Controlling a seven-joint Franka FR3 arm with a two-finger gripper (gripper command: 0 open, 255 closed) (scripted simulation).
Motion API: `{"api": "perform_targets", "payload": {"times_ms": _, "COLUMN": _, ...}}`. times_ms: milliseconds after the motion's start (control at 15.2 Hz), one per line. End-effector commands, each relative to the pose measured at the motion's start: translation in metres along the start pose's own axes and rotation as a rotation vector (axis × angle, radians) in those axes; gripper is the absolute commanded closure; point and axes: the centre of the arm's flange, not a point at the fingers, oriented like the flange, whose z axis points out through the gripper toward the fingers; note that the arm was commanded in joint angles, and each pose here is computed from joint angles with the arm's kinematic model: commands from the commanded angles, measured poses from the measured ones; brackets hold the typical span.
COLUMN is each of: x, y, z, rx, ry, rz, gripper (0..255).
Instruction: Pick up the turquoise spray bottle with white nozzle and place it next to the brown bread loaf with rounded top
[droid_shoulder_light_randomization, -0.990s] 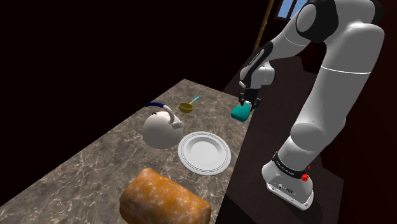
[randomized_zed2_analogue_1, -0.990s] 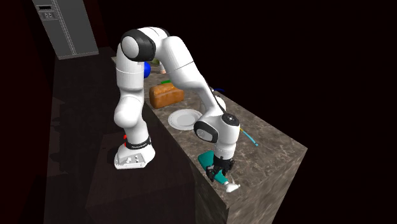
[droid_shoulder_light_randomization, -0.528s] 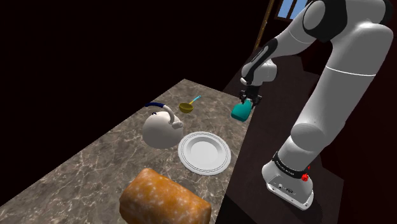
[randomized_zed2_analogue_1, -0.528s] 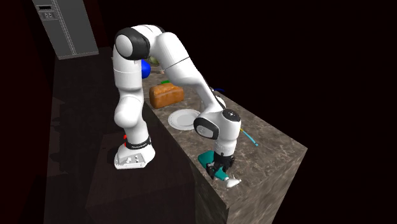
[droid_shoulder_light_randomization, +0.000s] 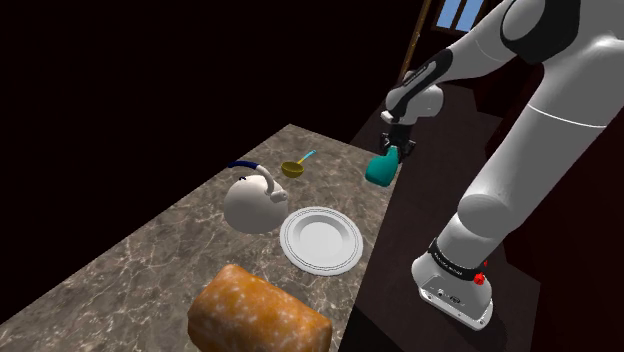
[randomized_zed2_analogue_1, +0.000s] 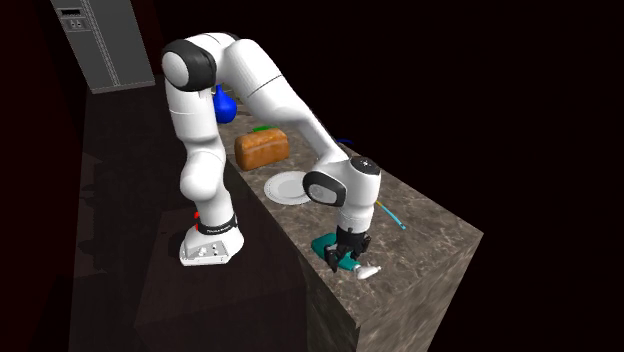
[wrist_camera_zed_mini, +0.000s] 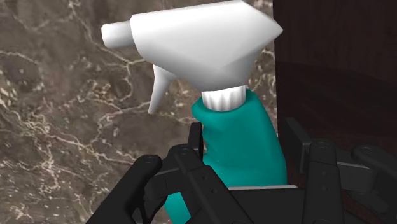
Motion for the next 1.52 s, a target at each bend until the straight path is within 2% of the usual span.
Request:
{"api": "perform_targets", "payload": {"times_ms": 0, "x": 0.0, "y": -0.001, "z": -0.01, "rx": 0.0, "ry": 0.0, "rz": 0.0, "gripper": 255}}
{"api": "perform_targets", "payload": {"times_ms": 1452, "x": 0.003, "y": -0.01, "z": -0.126, "rx": 0.0, "ry": 0.0, "rz": 0.0, "gripper": 255}}
